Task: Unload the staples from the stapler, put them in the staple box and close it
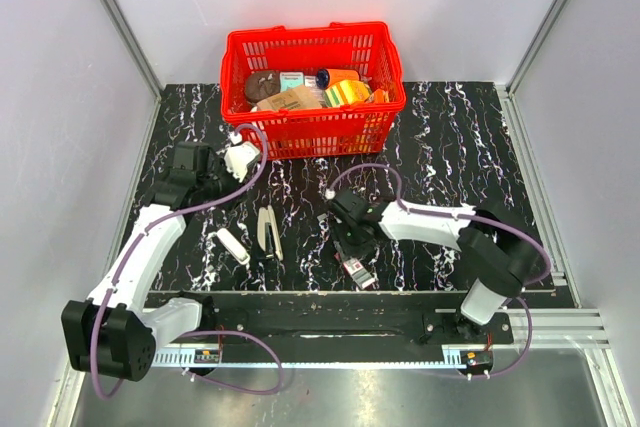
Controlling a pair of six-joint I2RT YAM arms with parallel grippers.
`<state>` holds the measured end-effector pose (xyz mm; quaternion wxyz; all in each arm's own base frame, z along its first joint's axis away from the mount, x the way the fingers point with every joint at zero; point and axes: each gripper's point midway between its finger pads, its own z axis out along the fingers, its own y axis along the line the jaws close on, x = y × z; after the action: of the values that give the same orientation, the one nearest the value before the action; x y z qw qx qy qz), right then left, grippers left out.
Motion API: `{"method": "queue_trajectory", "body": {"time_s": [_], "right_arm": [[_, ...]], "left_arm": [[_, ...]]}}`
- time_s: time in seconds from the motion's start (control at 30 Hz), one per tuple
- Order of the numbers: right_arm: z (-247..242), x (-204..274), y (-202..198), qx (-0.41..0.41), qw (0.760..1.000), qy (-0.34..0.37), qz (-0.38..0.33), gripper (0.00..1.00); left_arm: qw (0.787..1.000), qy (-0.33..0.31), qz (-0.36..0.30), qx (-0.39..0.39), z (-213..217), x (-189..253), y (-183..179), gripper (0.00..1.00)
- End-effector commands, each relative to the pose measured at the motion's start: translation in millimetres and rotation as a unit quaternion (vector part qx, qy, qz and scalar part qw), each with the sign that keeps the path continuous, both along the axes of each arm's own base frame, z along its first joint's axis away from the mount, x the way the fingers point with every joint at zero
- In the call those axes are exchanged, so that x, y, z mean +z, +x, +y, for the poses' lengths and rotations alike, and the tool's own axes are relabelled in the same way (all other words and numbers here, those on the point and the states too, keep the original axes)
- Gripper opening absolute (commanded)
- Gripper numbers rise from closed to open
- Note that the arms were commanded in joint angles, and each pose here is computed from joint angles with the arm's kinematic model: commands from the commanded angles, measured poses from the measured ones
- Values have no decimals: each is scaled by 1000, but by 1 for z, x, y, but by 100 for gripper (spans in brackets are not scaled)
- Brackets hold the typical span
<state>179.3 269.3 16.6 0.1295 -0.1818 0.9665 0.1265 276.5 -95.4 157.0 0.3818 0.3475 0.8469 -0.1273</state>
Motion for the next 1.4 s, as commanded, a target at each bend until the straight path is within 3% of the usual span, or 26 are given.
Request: {"method": "queue_trajectory", "body": {"time_s": [0.0,0.17,0.33,0.67,0.9,1.03,1.17,1.37], "right_arm": [[22,-2,-17,95,995,-1,14,29],[33,0,-18,153,988,-1,13,31],[44,1,-3,230,973,-10,-16,42],[58,-5,23,366,926,-29,-86,47],[54,-14,26,414,902,-51,-113,67],[60,-6,27,422,896,-58,-128,69],[66,27,29,377,914,-37,-148,69],[72,75,9,245,954,76,-153,66]], "left_arm": [[1000,10,-26,3,6,6,1,28],[1000,14,-27,4,7,4,0,28],[1000,14,-25,6,7,3,0,28],[999,28,-24,12,14,-1,1,28],[999,30,-16,14,17,-6,1,29],[999,29,-19,17,16,-3,3,29],[999,29,-23,17,17,-1,1,29],[999,29,-22,18,17,-2,0,29]]}}
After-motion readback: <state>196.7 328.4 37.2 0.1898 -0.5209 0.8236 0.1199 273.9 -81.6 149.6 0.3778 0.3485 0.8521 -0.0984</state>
